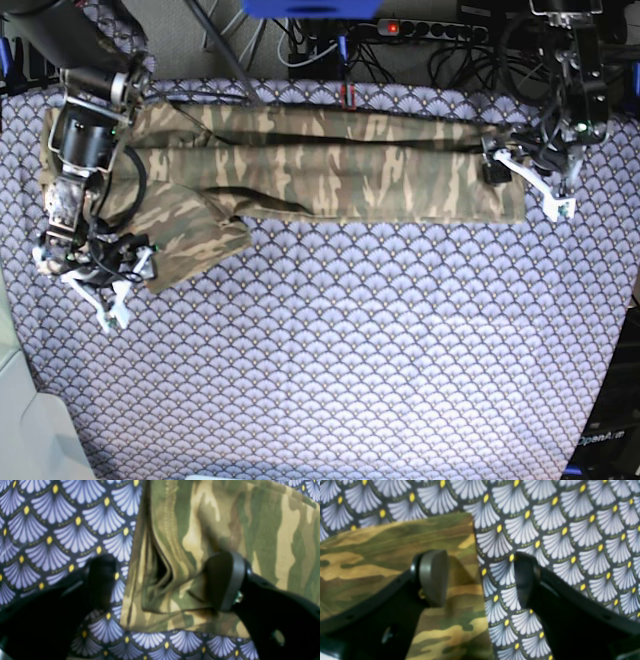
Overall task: Fold the T-shirt properly
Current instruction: 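Move the right gripper down to the hanging sleeve and grasp it, then fold the sleeve with the right gripper back onto the folded strip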
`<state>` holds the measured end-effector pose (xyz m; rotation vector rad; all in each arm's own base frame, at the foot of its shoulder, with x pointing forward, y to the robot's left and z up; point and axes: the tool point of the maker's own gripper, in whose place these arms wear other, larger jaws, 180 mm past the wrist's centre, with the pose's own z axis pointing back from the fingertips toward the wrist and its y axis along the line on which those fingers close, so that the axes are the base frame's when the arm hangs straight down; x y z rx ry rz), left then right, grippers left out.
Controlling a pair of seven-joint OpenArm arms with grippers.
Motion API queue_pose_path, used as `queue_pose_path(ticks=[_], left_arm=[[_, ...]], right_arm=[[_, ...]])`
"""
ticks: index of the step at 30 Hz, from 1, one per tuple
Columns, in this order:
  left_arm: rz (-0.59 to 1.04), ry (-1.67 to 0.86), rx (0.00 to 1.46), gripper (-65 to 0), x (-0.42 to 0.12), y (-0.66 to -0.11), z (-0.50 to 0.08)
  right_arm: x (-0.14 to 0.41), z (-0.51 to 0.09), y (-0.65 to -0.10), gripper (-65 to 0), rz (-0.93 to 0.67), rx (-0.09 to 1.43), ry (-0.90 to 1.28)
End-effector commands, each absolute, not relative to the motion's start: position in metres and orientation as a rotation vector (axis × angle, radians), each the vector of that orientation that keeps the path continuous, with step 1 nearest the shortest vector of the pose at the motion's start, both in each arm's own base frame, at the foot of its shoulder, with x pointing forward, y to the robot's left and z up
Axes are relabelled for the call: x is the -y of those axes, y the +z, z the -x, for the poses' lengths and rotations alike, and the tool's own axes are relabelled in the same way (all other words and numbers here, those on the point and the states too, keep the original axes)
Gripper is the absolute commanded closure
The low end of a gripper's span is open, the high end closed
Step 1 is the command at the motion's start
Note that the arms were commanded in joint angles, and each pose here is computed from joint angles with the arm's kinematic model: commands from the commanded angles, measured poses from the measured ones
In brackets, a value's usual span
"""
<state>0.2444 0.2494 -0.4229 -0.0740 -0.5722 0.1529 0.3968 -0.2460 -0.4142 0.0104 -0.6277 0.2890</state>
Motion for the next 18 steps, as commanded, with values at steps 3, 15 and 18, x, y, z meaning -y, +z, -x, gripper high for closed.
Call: queue_pose_path(ticks=[3, 15, 18], left_arm=[[0.078, 0.146, 0.595, -55.8, -0.250, -0.415, -0.250], [0.074, 0.144, 0.595, -55.8, -0.251, -0.415, -0.250], [0.077, 0.145, 0.595, -55.8, -0.251, -0.415, -0.250]], right_arm=[[0.245, -0.418, -0.391, -41.9, -0.007, 0.707, 0.283], [0.237, -0.415, -0.397, -41.8, -0.025, 0.699, 0.283], [0.237, -0.414, -0.398, -41.8, -0.026, 0.696, 0.283]])
